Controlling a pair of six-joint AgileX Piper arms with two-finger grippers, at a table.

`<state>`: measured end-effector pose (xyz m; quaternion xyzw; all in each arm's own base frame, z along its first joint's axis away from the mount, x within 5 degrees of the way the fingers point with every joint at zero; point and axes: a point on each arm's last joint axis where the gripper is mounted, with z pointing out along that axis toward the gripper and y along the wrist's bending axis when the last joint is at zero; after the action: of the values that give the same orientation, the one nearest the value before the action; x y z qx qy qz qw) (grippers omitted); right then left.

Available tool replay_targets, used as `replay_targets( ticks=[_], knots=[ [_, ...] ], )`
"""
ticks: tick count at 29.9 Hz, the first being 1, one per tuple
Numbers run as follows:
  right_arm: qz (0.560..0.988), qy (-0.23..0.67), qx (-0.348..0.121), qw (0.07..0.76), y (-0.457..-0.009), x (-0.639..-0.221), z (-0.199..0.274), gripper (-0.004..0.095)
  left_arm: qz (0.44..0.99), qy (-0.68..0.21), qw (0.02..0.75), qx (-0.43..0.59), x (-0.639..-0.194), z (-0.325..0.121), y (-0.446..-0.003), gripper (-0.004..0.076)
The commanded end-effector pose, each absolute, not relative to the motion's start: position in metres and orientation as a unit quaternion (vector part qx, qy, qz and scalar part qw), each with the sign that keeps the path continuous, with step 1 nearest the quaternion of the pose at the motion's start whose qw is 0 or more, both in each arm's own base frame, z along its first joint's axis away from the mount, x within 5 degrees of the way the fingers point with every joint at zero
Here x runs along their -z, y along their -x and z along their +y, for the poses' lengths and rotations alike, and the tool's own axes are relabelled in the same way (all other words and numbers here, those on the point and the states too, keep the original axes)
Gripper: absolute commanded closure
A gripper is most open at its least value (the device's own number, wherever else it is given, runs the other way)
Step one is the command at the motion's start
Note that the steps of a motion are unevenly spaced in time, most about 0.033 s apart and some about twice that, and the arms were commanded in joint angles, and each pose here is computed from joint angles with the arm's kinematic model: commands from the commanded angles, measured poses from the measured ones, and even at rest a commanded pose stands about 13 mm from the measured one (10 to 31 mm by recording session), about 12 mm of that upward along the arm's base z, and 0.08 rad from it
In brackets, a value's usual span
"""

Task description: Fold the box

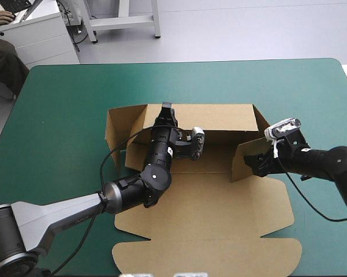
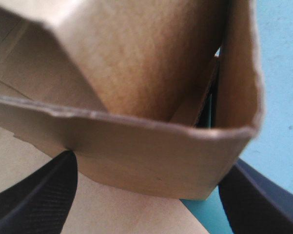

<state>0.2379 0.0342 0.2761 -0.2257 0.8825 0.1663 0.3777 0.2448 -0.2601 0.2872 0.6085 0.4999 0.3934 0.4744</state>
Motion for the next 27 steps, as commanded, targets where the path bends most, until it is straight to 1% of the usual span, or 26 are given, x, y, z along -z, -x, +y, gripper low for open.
replay_targets(
  ticks=[1, 6, 13, 15, 17, 18, 20, 21, 22, 23, 27],
  knots=[
    [0.860, 0.211, -0.142, 0.443, -0.228, -0.285, 0.040, 0.0184, 0.464, -0.581, 0.511, -0.431, -0.319, -0.256, -0.243, 0.0734],
    [0.845, 0.225, -0.137, 0.466, -0.227, -0.287, 0.060, 0.0184, 0.465, -0.581, 0.511, -0.432, -0.319, -0.256, -0.243, 0.0734],
    [0.832, 0.190, -0.122, 0.507, -0.229, -0.290, 0.075, 0.0187, 0.465, -0.581, 0.511, -0.432, -0.319, -0.256, -0.243, 0.0734],
    [0.830, 0.188, -0.121, 0.510, -0.229, -0.291, 0.076, 0.0223, 0.465, -0.581, 0.511, -0.432, -0.319, -0.256, -0.243, 0.0734],
    [0.828, 0.186, -0.116, 0.516, -0.230, -0.291, 0.077, 0.0341, 0.465, -0.581, 0.511, -0.432, -0.319, -0.256, -0.243, 0.0734],
    [0.828, 0.186, -0.116, 0.517, -0.230, -0.292, 0.077, 0.0433, 0.464, -0.581, 0.511, -0.431, -0.319, -0.256, -0.243, 0.0734],
    [0.827, 0.185, -0.114, 0.518, -0.230, -0.292, 0.076, 0.0656, 0.464, -0.583, 0.511, -0.429, -0.319, -0.257, -0.243, 0.0734],
    [0.827, 0.185, -0.114, 0.518, -0.230, -0.292, 0.076, 0.0751, 0.464, -0.583, 0.511, -0.429, -0.319, -0.257, -0.243, 0.0734],
    [0.827, 0.187, -0.114, 0.517, -0.230, -0.292, 0.077, 0.0889, 0.463, -0.584, 0.512, -0.428, -0.318, -0.257, -0.243, 0.0734],
    [0.827, 0.190, -0.113, 0.517, -0.230, -0.292, 0.077, 0.0924, 0.462, -0.585, 0.512, -0.426, -0.318, -0.257, -0.243, 0.0734],
    [0.826, 0.192, -0.112, 0.518, -0.230, -0.292, 0.077, 0.0926, 0.462, -0.585, 0.512, -0.426, -0.318, -0.257, -0.243, 0.0733]
  ],
)
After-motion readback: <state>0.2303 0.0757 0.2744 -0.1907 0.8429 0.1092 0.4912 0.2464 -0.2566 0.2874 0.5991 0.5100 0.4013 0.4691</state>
